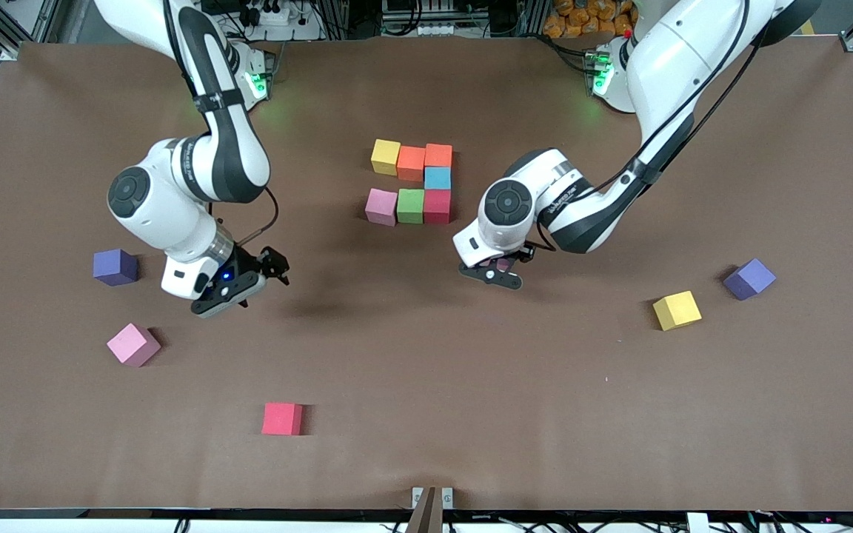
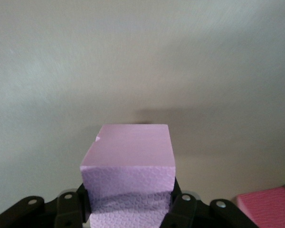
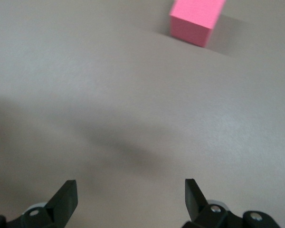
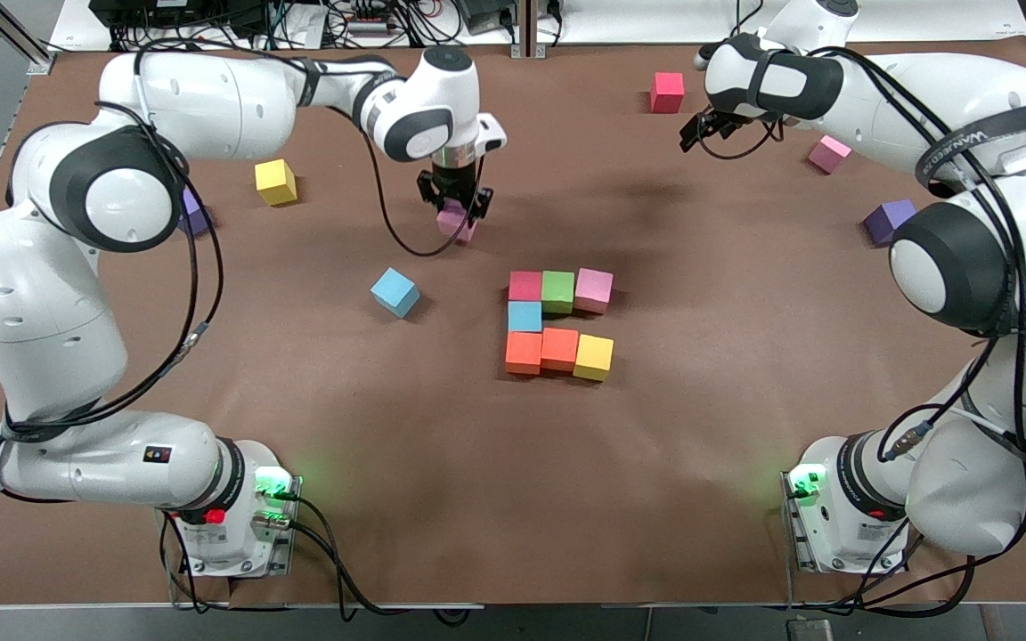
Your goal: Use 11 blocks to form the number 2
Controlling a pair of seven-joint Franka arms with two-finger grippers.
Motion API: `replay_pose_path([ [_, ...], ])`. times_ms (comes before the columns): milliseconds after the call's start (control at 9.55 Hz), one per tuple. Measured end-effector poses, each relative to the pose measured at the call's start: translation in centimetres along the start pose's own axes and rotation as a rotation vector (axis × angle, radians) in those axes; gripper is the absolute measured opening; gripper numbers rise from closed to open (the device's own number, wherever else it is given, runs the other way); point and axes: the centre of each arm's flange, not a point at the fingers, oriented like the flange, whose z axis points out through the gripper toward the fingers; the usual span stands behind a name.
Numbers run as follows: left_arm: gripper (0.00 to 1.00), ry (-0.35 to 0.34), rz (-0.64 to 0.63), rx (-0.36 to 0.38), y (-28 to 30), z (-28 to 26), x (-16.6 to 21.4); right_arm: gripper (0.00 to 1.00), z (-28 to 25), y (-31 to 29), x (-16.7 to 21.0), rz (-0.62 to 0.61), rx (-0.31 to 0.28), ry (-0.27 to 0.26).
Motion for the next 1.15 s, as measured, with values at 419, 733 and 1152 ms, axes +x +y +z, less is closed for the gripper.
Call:
replay_pose_path([
  [419,0.6,0.059,-0.073,-0.07,7.1,-4.2,0.9,1.0,1.2,2.1,2.4,0.268,0.022,0.078],
  [733,0.6,0.067,-0.117,-0.093,11.5,-4.6,0.9,1.0,4.5,1.6,5.4,0.293,0.011,0.15],
  [1152,0.6,0.074,-0.142,-0.127,15.2,-4.3,1.1,1.0,7.1,2.2,12.4,0.222,-0.074,0.282],
])
